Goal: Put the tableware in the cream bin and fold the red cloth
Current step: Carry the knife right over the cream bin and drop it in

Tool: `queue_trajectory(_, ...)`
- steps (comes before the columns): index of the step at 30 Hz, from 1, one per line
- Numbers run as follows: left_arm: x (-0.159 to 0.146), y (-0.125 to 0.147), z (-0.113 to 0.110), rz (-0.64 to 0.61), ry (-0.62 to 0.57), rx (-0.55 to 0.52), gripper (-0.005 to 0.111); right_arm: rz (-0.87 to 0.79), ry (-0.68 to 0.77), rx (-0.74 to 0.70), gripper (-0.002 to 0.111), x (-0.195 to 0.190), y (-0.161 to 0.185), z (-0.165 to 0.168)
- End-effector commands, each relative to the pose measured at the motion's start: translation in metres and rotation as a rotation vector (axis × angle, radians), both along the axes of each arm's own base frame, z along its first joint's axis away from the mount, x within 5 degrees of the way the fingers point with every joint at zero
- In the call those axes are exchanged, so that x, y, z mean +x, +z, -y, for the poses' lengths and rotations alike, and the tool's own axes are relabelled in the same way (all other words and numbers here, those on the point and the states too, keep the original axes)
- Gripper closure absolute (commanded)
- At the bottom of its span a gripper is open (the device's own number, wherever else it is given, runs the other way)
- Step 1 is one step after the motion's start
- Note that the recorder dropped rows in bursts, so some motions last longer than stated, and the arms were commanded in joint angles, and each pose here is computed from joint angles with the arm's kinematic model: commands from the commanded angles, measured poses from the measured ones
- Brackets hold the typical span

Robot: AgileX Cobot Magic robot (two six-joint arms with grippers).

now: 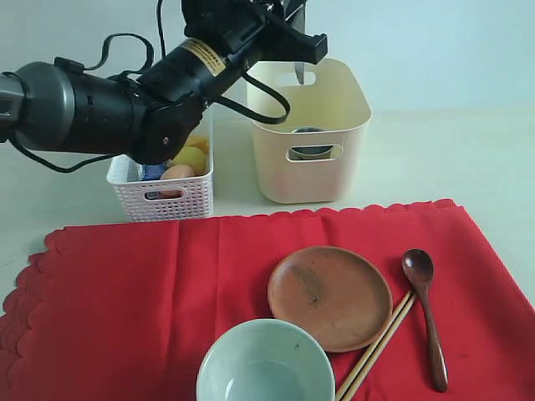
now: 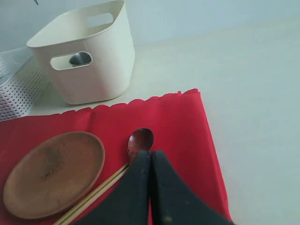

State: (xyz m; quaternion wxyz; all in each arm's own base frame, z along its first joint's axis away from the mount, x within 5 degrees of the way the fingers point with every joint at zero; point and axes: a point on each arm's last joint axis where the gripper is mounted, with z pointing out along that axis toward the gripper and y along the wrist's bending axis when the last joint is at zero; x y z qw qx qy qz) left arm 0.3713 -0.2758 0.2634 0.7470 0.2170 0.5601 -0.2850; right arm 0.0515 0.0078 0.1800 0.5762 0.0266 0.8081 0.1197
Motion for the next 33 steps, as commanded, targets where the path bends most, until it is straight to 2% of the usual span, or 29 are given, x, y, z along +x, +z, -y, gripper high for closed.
queue_trajectory(1,0.005,0.0,0.004,0.028,-0.012,-0.046,0.107,0.016,-0.005,-0.006,0.108,0.0,0.0,0.0)
queue_trajectory(17,0.016,-0.024,0.013,0.001,-0.016,-0.025,0.107,0.016,-0.005,-0.006,0.108,0.0,0.0,0.0)
queue_trajectory(23,0.025,-0.046,0.019,-0.041,-0.014,0.012,0.107,0.016,-0.005,-0.006,0.108,0.0,0.0,0.0)
queue_trajectory(29,0.031,-0.082,0.022,-0.106,-0.006,0.046,0.106,0.016,-0.005,-0.006,0.108,0.0,0.0,0.0)
queue_trajectory(32,0.034,-0.097,0.025,-0.12,-0.005,0.053,0.097,0.016,-0.005,-0.006,0.108,0.0,0.0,0.0)
queue_trajectory(33,0.037,-0.102,0.027,-0.122,-0.005,0.054,0.089,0.016,-0.005,-0.006,0.108,0.0,0.0,0.0)
